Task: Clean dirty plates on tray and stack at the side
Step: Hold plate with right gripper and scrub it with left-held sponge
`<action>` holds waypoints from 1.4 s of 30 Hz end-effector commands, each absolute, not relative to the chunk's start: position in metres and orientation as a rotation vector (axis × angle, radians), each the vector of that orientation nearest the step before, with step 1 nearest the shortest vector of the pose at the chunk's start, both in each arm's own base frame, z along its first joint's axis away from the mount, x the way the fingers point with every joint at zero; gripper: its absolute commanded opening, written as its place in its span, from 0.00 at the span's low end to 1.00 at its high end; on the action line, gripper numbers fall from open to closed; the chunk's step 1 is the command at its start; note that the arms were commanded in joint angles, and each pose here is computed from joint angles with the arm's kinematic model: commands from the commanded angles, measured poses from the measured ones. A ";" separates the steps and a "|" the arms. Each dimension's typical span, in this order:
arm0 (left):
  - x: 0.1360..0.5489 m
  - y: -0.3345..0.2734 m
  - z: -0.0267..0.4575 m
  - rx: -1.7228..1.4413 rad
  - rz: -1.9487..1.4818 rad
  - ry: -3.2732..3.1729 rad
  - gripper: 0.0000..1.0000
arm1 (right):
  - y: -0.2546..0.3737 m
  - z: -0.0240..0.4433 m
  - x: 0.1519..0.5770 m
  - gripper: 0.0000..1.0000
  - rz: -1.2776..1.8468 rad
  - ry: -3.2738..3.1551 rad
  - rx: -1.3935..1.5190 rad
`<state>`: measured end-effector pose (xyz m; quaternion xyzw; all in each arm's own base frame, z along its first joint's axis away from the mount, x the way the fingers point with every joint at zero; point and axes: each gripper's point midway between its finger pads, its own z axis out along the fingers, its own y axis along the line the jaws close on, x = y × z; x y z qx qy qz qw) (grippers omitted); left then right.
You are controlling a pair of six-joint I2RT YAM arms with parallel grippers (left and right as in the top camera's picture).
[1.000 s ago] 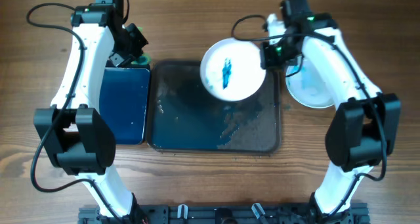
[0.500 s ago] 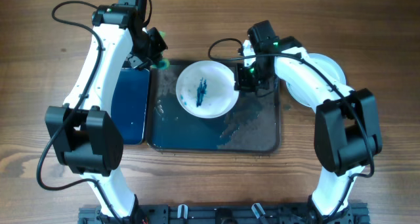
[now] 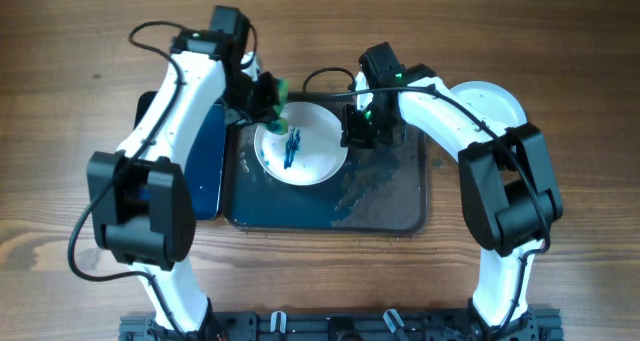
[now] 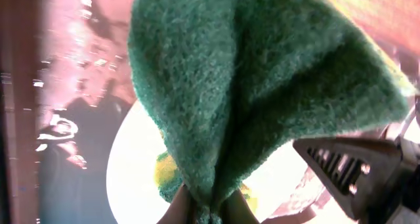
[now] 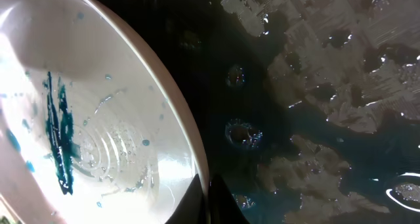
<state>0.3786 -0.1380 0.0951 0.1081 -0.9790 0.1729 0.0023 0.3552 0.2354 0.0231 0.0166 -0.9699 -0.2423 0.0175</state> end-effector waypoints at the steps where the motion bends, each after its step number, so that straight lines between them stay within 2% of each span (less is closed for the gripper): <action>1: 0.358 -0.149 0.086 0.192 0.493 -3.051 0.04 | 0.240 0.023 0.356 0.04 -0.794 -2.991 0.033; 6: 0.304 -0.144 0.019 0.345 0.212 -2.960 0.04 | 0.240 0.024 0.356 0.04 -0.797 -2.993 0.035; 11: 0.296 -0.136 -0.009 0.446 0.165 -2.970 0.04 | 0.240 0.023 0.356 0.04 -0.797 -2.994 0.039; 13: 0.300 -0.152 -0.007 0.352 0.289 -2.981 0.04 | 0.240 0.024 0.356 0.04 -0.799 -2.995 0.039; 17: 0.305 -0.225 0.021 -0.158 0.925 -2.903 0.04 | 0.240 0.024 0.357 0.04 -0.799 -2.995 0.037; 19: 0.313 -0.227 0.022 -0.159 0.942 -2.931 0.04 | 0.240 0.024 0.357 0.04 -0.799 -2.995 0.037; 25: 0.355 -0.146 -0.006 0.494 0.343 -3.169 0.04 | 0.241 0.024 0.357 0.04 -0.800 -2.996 0.039; 28: 0.361 -0.106 -0.008 0.768 0.052 -3.201 0.04 | 0.240 0.023 0.356 0.04 -0.798 -2.995 0.040; 31: 0.350 -0.080 -0.008 0.867 -0.200 -3.181 0.04 | 0.240 0.023 0.356 0.04 -0.798 -2.995 0.040; 33: 0.344 -0.077 -0.008 0.848 -0.245 -3.166 0.04 | 0.241 0.024 0.357 0.04 -0.800 -2.997 0.041; 37: 0.325 -0.138 -0.009 0.416 0.220 -3.085 0.04 | 0.241 0.024 0.357 0.04 -0.802 -2.997 0.042; 42: 0.321 -0.187 0.004 0.364 0.627 -2.960 0.04 | 0.251 0.031 0.365 0.04 -0.888 -3.000 0.051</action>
